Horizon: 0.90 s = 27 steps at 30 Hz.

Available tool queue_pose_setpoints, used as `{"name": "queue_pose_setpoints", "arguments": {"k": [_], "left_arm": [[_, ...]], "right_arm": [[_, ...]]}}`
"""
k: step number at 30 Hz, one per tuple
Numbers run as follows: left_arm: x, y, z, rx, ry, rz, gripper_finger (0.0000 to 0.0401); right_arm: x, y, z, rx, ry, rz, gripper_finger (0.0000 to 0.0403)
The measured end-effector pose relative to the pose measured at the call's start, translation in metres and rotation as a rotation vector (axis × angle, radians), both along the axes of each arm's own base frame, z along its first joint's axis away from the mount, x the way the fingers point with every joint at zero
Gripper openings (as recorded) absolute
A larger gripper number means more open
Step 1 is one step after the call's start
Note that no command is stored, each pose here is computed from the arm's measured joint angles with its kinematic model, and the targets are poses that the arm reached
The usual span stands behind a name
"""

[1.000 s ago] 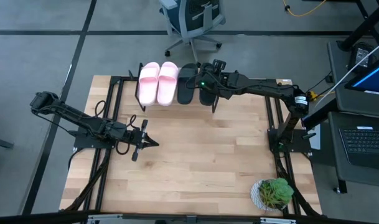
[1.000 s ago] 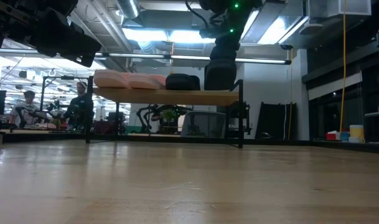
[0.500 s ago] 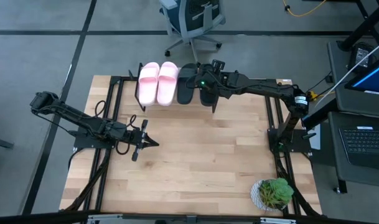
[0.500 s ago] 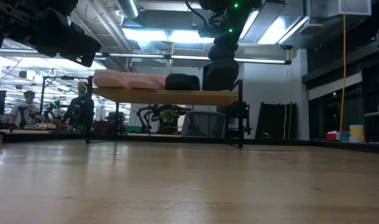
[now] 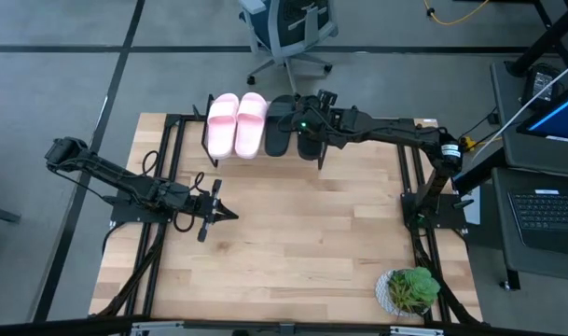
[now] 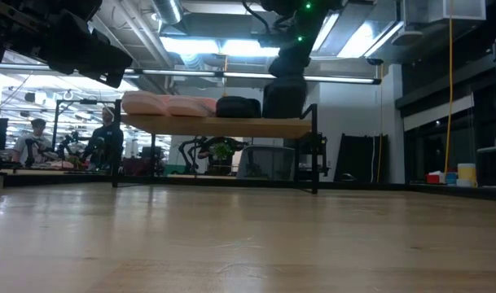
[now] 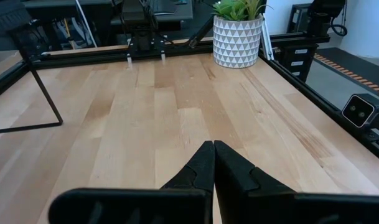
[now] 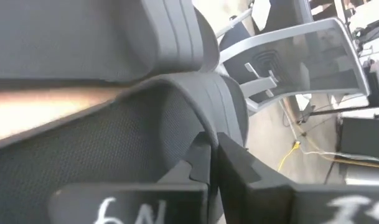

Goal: Pick and place slides into the shelf
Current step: Put the black slipper on the shelf

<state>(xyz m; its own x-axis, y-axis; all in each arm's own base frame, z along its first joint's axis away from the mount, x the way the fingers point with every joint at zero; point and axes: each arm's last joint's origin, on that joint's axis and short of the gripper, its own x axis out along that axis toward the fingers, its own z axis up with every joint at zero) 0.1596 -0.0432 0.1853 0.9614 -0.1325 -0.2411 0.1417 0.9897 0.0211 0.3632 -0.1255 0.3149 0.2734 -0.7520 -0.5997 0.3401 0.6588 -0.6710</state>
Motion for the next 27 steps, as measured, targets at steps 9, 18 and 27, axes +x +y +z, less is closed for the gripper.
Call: {"name": "queue_pose_setpoints", "arguments": {"k": [9,18,27], "left_arm": [[0.000,0.000,0.000,0.000,0.000,-0.001,0.0002],[0.000,0.000,-0.001,0.003,0.009,-0.001,0.0002],[-0.001,0.000,-0.002,0.007,0.025,-0.001,0.0002]], "right_arm": [[0.006,-0.002,-0.013,0.031,0.002,-0.020,0.0013],[0.007,-0.003,-0.020,-0.011,0.069,-0.057,0.0012],[0.007,-0.003,-0.020,-0.017,0.060,-0.060,0.0012]]}}
